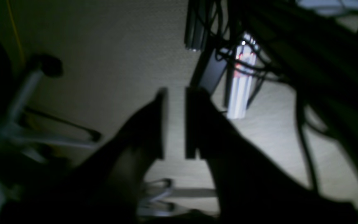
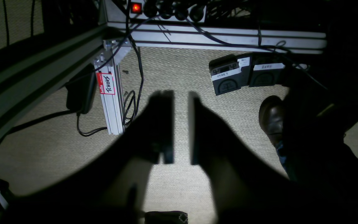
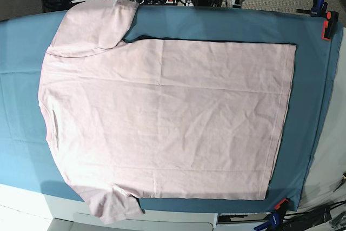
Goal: Fold the T-shirt properly
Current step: 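Move both grippers from rest toward the shirt's shoulder corners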
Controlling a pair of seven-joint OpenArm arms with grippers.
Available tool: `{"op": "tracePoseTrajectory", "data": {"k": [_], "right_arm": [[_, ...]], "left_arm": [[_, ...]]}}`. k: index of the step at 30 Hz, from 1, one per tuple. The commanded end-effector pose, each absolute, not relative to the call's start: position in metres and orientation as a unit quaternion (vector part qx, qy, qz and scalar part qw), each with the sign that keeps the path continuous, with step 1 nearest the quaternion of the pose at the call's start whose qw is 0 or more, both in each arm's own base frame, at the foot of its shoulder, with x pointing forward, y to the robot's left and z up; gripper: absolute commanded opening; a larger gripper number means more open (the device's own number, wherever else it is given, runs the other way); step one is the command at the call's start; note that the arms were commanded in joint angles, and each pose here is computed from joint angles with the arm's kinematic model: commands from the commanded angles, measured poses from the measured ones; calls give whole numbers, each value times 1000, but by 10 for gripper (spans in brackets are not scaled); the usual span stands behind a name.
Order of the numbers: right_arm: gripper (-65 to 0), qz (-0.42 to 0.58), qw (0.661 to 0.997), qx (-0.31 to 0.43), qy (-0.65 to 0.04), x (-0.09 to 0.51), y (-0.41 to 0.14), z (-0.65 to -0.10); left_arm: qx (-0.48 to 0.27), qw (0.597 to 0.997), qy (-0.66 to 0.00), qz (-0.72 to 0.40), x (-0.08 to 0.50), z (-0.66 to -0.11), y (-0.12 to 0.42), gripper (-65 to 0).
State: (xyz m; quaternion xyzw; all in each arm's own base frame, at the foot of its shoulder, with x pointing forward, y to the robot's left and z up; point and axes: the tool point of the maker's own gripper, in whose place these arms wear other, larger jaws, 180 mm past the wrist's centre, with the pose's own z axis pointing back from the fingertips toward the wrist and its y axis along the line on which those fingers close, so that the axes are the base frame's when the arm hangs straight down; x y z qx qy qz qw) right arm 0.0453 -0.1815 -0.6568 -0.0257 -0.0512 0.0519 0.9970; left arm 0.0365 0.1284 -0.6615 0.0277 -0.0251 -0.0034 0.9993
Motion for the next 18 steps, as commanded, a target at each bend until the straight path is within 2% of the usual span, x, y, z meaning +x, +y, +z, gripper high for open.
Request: {"op": "tracePoseTrajectory", "data": {"k": [1, 6, 10, 18], "right_arm": [[-618, 51, 997, -27, -60, 50, -184, -656], [-629, 51, 996, -26, -70, 53, -183, -656], [-629, 51, 996, -26, -71, 54, -183, -655], [-629, 52, 996, -26, -74, 55, -183, -655]], "left_arm": [[30, 999, -27, 10, 38, -661, 132, -586], [19, 998, -27, 58, 39, -661, 133, -586], [-4, 998, -27, 56, 39, -662, 125, -586], [0, 999, -27, 32, 39, -662, 126, -586]]}}
